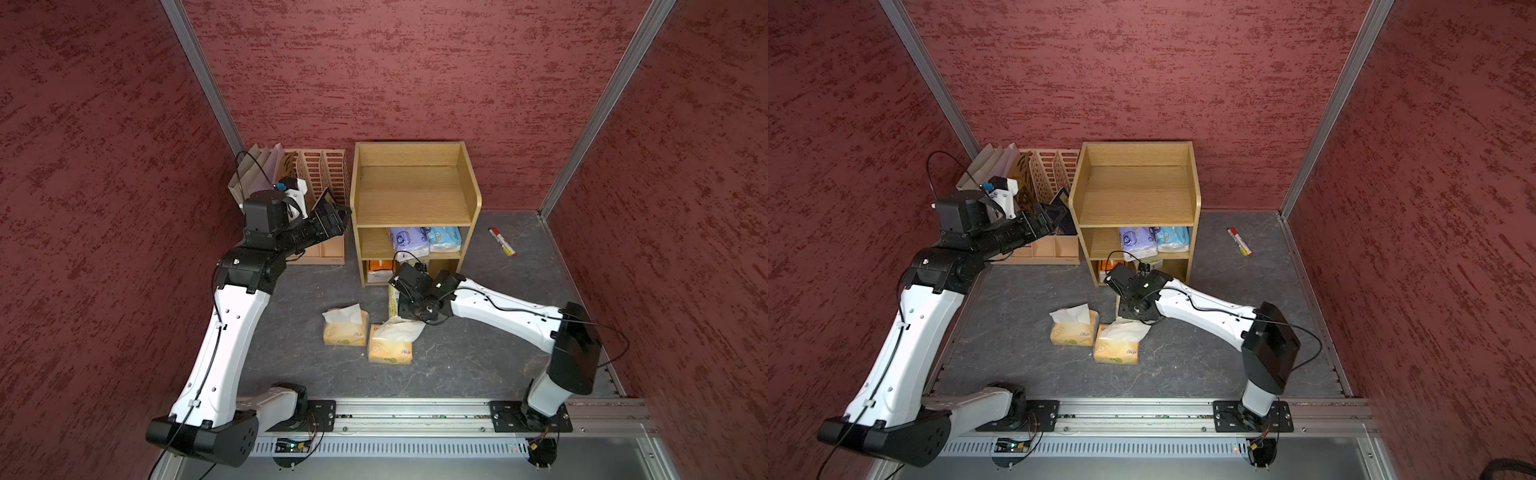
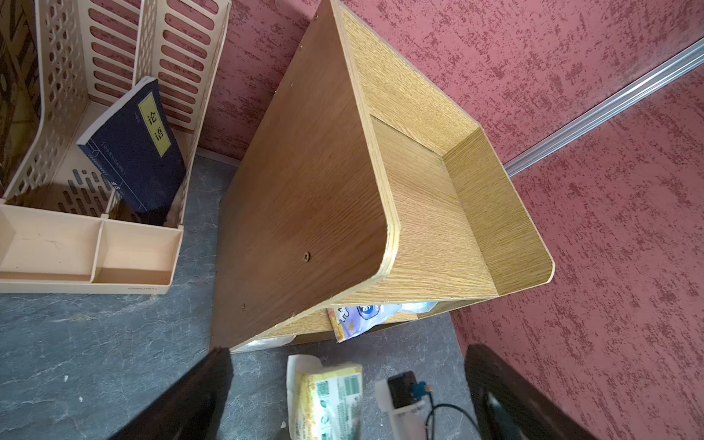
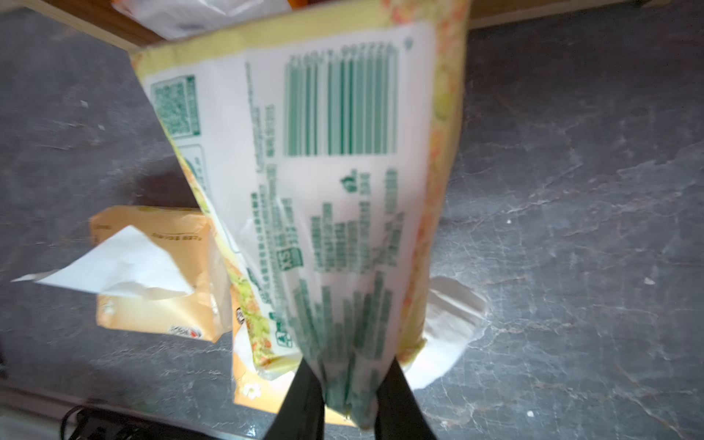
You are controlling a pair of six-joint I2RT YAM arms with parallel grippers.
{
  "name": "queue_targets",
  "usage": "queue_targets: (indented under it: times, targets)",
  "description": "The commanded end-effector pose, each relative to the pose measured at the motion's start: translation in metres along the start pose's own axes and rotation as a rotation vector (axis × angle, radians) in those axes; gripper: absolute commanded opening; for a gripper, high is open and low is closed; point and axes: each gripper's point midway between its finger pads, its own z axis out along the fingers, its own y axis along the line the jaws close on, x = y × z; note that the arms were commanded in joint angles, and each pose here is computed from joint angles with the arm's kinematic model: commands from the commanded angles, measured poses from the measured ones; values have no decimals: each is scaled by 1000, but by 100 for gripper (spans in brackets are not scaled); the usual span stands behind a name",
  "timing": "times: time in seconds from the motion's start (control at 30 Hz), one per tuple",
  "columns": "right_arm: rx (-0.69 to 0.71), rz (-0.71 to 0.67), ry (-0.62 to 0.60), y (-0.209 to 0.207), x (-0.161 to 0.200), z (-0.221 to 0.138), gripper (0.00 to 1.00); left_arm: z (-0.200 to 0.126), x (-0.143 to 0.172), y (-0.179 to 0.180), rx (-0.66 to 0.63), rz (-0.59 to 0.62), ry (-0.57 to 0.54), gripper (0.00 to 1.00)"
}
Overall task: Remove the tissue boxes from the shelf
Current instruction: Pick up the box of tissues from the center of the board, then place the box of tissues at the center of the board.
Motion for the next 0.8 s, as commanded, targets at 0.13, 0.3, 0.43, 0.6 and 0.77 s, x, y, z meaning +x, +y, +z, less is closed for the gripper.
queue_targets:
  times: [0.13, 0.3, 0.43, 0.6, 0.77]
  targets:
    - [-369, 165, -157, -16, 10, -47, 0, -2, -10, -16, 47, 25, -51, 100]
    - [-793, 307, -204, -14, 27, -58, 0, 1, -9, -26, 81, 28, -50, 100]
    - [-762, 262, -115, -19, 48, -41, 0, 4, -6, -32, 103, 43, -42, 100]
    - [-791, 168, 84, -7, 85, -20, 0, 6, -4, -40, 127, 52, -26, 100]
    - [-733, 98, 211, -8, 108, -7, 8, 6, -5, -41, 127, 61, -33, 100]
